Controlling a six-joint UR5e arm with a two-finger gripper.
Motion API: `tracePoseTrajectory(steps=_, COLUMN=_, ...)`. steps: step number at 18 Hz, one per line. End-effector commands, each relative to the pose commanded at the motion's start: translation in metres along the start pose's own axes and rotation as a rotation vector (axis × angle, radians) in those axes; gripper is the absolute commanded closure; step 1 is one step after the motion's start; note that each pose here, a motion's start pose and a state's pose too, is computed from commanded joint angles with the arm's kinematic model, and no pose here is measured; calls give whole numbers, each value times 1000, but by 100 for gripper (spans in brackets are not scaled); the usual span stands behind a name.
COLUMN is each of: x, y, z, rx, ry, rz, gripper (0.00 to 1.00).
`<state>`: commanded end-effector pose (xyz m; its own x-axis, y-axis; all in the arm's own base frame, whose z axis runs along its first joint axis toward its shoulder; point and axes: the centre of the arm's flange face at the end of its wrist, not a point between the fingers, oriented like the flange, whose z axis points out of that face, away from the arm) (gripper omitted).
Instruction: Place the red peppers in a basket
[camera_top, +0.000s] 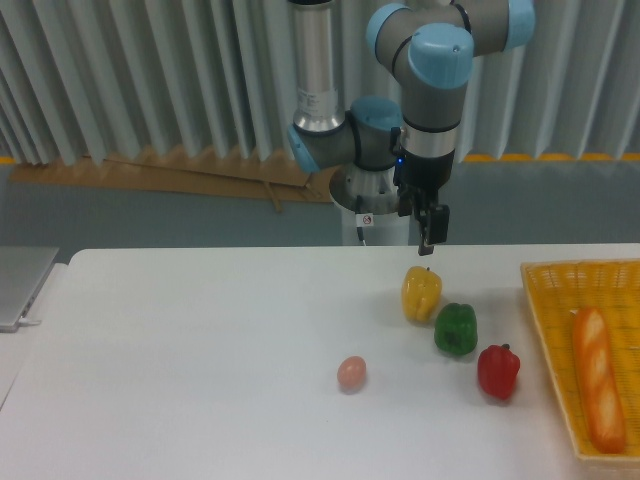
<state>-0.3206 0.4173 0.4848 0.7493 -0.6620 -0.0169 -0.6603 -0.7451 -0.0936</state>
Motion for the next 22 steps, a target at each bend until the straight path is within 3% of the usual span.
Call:
tracePoseTrajectory(steps=15, x=-4, y=2, z=-5, rx=-9, ry=-13, rz=11, gripper=0)
tracePoseTrajectory(steps=19, x=-2, y=11, z=-8, rx=-114, ry=-10, rz=16, gripper=0)
tracePoseTrajectory(steps=22, x=-5, y=12, z=-9, rx=-130, ry=-29, rz=24, gripper=0)
